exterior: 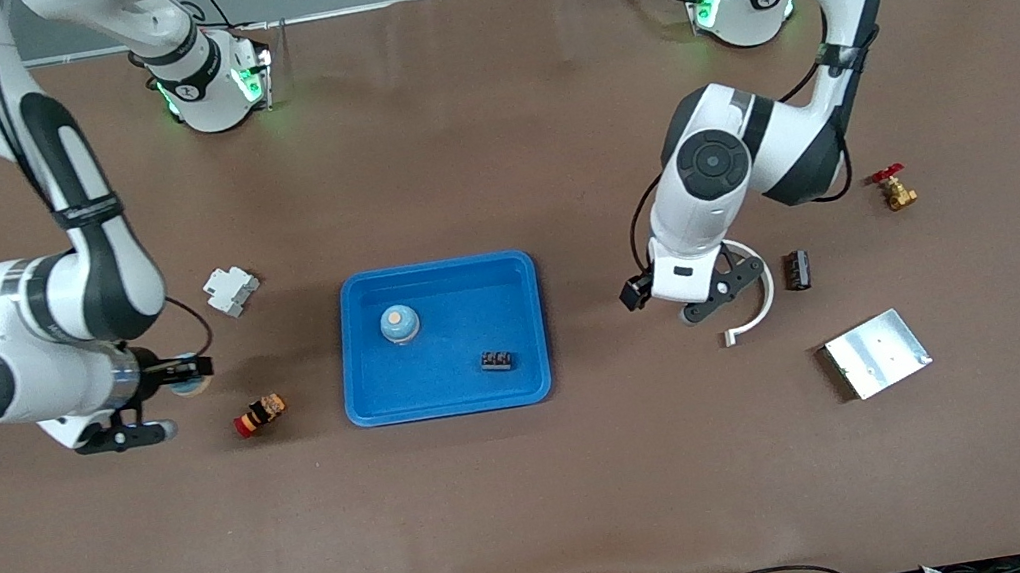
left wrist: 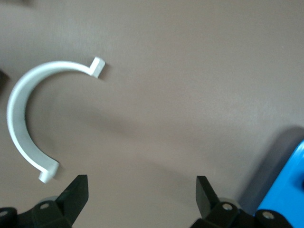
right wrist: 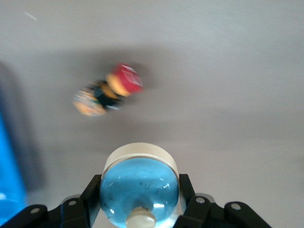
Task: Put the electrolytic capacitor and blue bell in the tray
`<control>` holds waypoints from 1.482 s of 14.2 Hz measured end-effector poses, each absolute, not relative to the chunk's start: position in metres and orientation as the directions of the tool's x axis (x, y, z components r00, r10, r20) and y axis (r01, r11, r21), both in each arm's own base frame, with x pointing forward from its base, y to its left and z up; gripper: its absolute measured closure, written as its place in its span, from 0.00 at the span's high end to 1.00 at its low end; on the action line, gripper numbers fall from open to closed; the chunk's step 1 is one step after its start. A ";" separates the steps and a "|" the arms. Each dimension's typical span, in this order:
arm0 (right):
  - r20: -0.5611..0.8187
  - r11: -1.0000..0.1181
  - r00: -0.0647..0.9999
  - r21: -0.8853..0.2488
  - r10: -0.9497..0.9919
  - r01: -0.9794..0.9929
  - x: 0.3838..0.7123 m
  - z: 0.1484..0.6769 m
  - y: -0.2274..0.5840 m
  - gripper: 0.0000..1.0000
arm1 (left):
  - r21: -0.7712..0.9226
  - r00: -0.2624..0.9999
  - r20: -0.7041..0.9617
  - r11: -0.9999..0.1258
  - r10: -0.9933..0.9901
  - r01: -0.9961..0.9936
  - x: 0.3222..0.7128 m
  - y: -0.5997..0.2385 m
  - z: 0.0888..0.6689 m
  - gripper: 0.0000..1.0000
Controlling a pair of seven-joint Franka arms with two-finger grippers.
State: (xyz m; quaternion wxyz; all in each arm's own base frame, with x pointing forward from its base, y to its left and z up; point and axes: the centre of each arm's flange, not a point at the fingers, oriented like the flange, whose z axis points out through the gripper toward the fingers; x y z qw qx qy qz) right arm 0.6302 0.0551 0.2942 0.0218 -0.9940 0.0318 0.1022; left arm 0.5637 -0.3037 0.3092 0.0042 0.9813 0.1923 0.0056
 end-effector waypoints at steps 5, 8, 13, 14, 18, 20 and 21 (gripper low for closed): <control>-0.169 -0.962 0.948 -0.006 -0.268 -0.273 0.652 0.280 0.195 0.68 | -0.014 0.980 -0.007 -0.980 0.199 0.199 0.576 -0.253 0.330 1.00; -0.140 -0.934 0.926 -0.018 -0.351 -0.357 0.652 0.247 0.252 0.68 | -0.033 0.992 -0.034 -0.992 0.124 0.123 0.562 -0.247 0.320 1.00; -0.141 -0.922 0.915 -0.031 -0.379 -0.386 0.645 0.214 0.282 0.68 | -0.027 0.999 -0.020 -0.999 -0.046 -0.047 0.541 -0.199 0.321 1.00; -0.142 -0.923 0.916 -0.034 -0.376 -0.384 0.644 0.215 0.284 0.68 | -0.021 0.997 -0.007 -0.997 -0.073 -0.073 0.535 -0.191 0.314 1.00; -0.143 -0.920 0.914 -0.037 -0.381 -0.389 0.645 0.216 0.285 0.83 | -0.011 0.984 0.017 -0.984 -0.177 -0.177 0.526 -0.136 0.280 1.00; -0.143 -0.920 0.913 -0.037 -0.383 -0.391 0.645 0.216 0.284 0.99 | -0.008 0.975 0.066 -0.978 -0.210 -0.210 0.523 -0.099 0.265 1.00; -0.143 -0.919 0.913 -0.037 -0.383 -0.392 0.646 0.216 0.283 0.99 | -0.010 0.971 0.082 -0.975 -0.224 -0.224 0.520 -0.082 0.258 1.00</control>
